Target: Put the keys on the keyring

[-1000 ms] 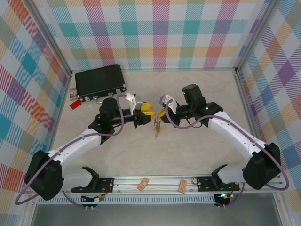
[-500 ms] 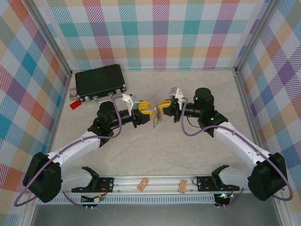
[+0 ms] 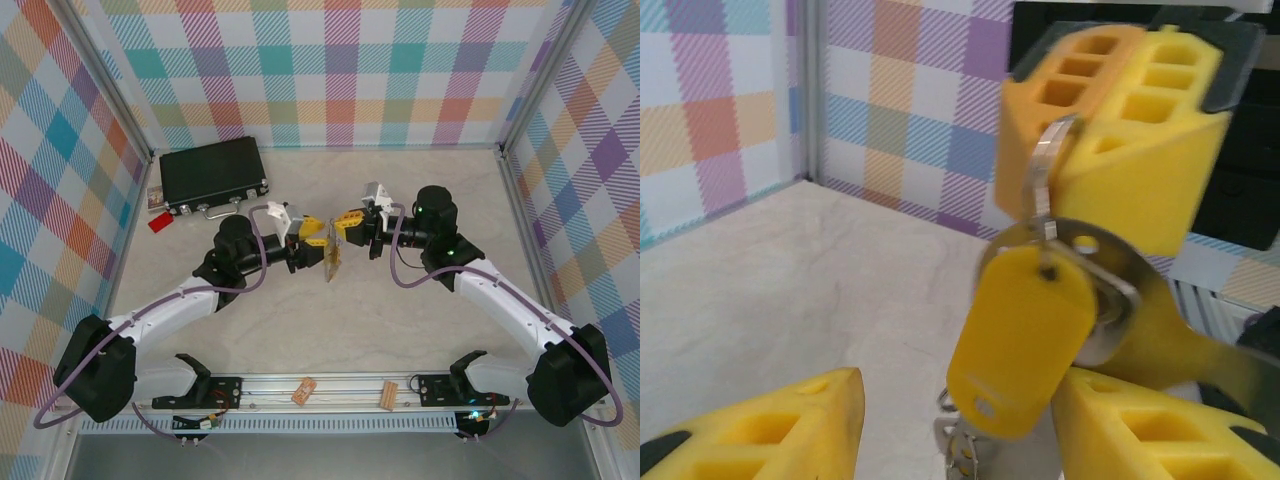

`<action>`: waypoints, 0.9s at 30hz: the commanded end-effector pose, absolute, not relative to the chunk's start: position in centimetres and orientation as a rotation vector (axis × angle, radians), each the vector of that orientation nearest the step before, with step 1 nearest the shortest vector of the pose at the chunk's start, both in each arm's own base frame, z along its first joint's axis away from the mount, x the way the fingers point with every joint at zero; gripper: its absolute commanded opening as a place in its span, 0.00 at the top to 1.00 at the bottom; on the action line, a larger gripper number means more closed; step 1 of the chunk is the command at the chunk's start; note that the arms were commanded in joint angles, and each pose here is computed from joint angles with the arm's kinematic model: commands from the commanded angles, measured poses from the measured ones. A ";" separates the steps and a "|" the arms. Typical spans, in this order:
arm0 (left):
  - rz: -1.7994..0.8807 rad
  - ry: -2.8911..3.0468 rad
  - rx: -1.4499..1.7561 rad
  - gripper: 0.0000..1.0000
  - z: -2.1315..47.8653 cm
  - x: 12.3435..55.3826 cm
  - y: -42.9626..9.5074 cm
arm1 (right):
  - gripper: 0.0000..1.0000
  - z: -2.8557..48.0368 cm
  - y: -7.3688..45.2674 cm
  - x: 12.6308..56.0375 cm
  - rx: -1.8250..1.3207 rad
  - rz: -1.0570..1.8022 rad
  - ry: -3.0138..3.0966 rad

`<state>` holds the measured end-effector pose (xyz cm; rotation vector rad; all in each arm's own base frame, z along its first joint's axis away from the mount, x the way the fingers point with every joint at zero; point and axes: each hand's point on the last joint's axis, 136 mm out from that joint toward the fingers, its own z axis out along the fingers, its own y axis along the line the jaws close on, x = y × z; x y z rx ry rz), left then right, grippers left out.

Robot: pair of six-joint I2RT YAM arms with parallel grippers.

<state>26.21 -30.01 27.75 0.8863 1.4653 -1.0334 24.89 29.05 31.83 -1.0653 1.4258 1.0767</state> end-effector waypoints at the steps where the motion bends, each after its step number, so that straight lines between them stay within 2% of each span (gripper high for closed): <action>1: -1.019 1.383 0.966 0.47 29.4 25.1 -31.4 | 1.00 32.9 29.1 24.7 -1.070 1.098 1.377; 7: -0.986 1.377 0.973 0.47 29.6 24.8 -31.6 | 1.00 32.6 29.1 24.6 -1.072 1.102 1.388; 22: -0.886 1.343 0.911 0.61 31.4 25.7 -30.7 | 1.00 31.4 29.4 24.4 -1.084 1.163 1.427; 27: -0.862 1.334 0.892 0.61 31.8 25.8 -30.3 | 1.00 31.2 29.7 24.3 -1.093 1.187 1.433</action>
